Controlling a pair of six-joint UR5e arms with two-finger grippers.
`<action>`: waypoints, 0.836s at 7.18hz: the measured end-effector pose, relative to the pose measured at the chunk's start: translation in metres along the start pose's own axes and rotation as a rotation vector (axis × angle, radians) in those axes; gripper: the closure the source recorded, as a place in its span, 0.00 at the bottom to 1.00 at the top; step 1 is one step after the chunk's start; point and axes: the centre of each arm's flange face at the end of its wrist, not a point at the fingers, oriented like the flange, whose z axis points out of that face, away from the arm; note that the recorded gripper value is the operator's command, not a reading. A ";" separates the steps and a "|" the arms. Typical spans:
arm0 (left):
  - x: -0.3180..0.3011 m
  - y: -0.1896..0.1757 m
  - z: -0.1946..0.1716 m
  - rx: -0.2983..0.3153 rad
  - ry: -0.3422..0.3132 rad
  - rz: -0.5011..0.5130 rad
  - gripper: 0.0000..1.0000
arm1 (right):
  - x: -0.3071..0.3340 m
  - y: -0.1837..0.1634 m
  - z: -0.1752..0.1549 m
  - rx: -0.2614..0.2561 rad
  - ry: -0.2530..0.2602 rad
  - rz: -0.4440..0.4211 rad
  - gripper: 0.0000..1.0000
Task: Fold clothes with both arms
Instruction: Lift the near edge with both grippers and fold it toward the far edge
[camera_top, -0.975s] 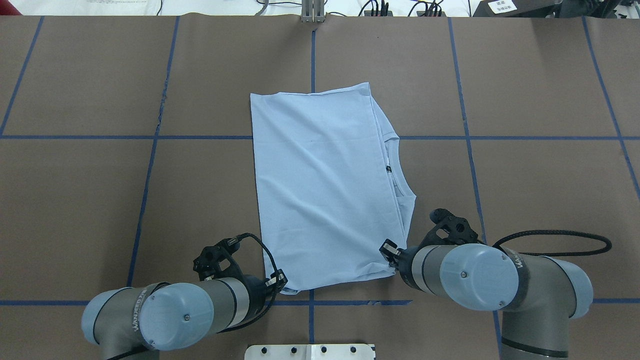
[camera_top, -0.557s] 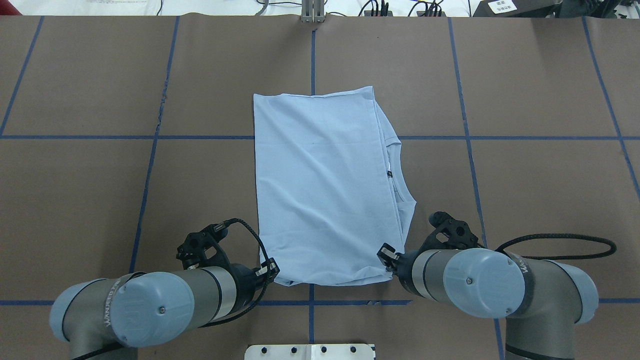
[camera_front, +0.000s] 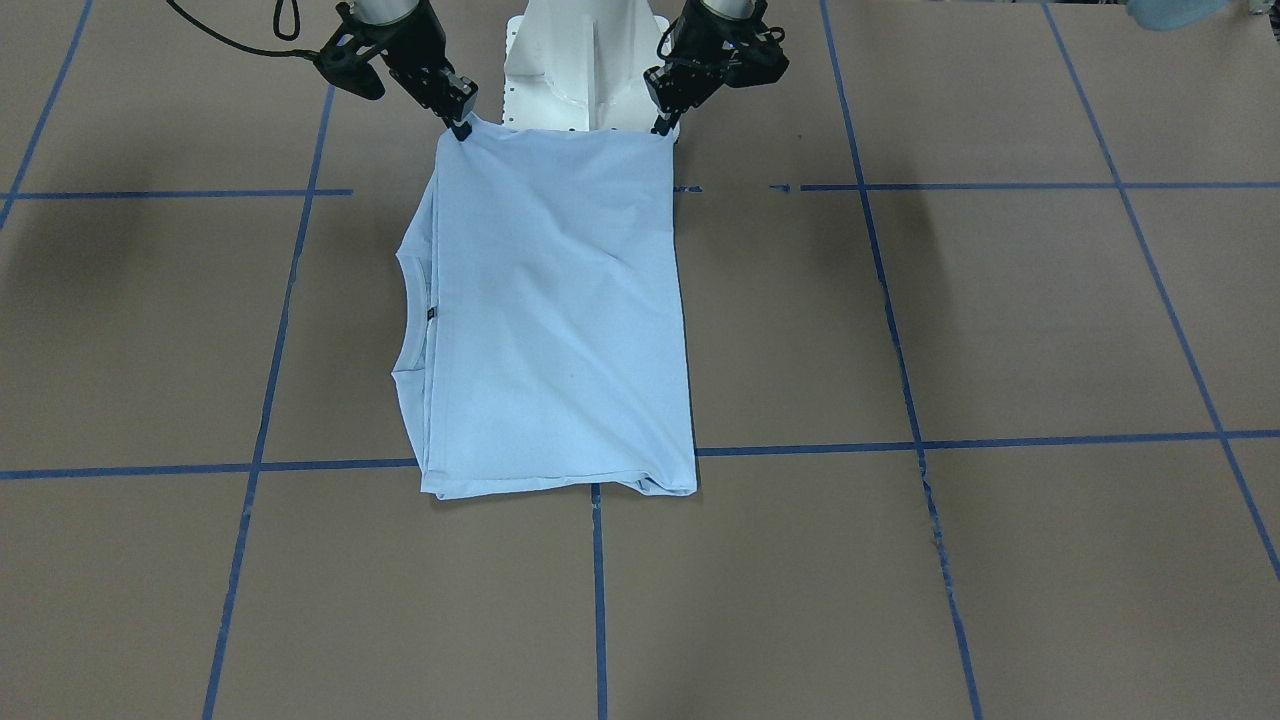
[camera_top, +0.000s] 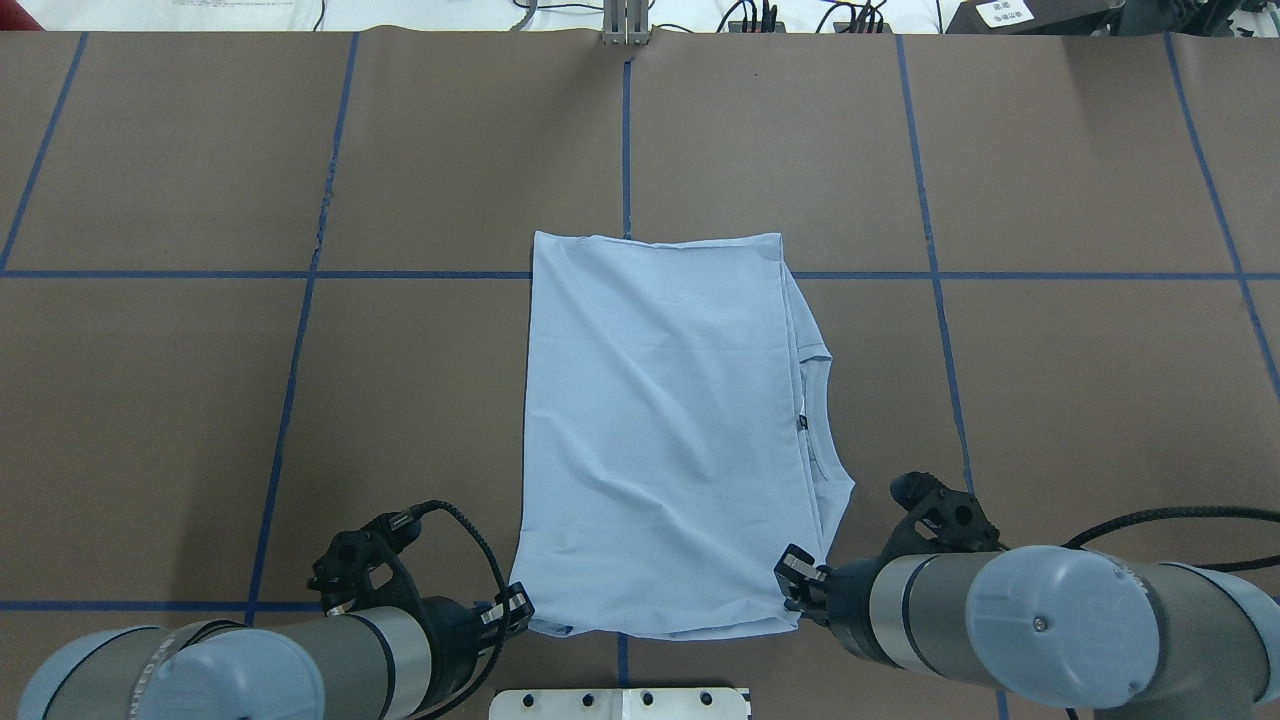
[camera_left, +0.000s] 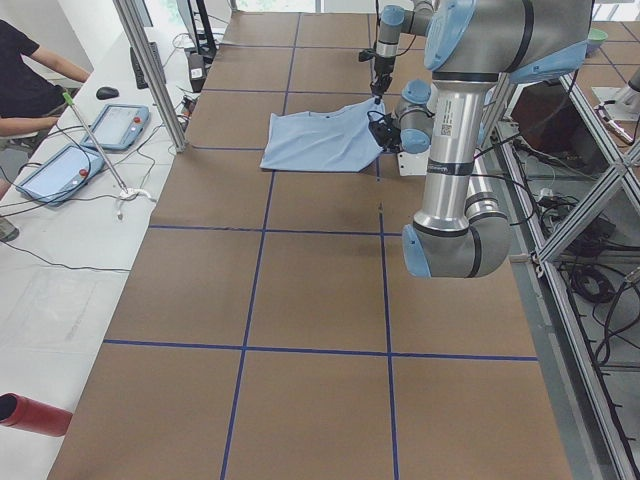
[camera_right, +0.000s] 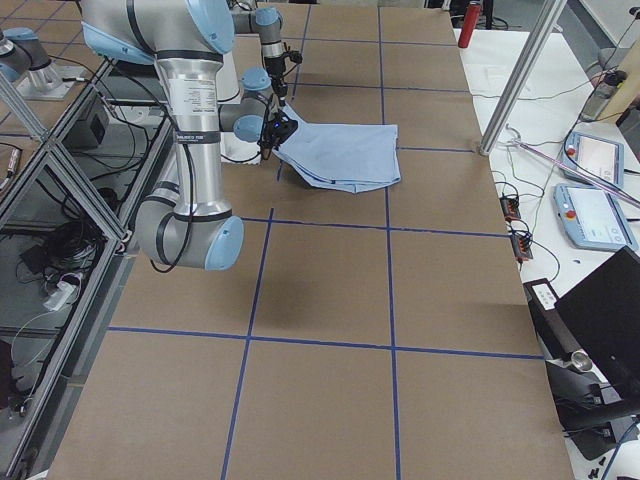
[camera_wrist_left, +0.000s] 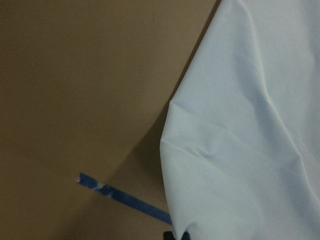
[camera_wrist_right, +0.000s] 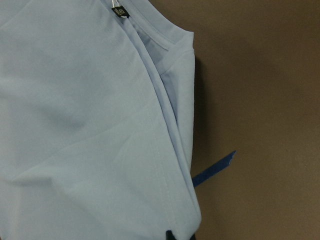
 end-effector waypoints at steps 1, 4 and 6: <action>0.011 0.002 -0.017 -0.014 0.040 -0.005 1.00 | -0.003 -0.003 -0.008 -0.001 -0.015 0.007 1.00; 0.079 -0.061 -0.029 0.117 0.151 0.042 1.00 | -0.037 -0.056 -0.027 0.056 -0.078 0.076 1.00; 0.109 -0.115 -0.022 0.233 0.154 0.119 1.00 | -0.094 -0.123 -0.027 0.057 -0.092 0.164 1.00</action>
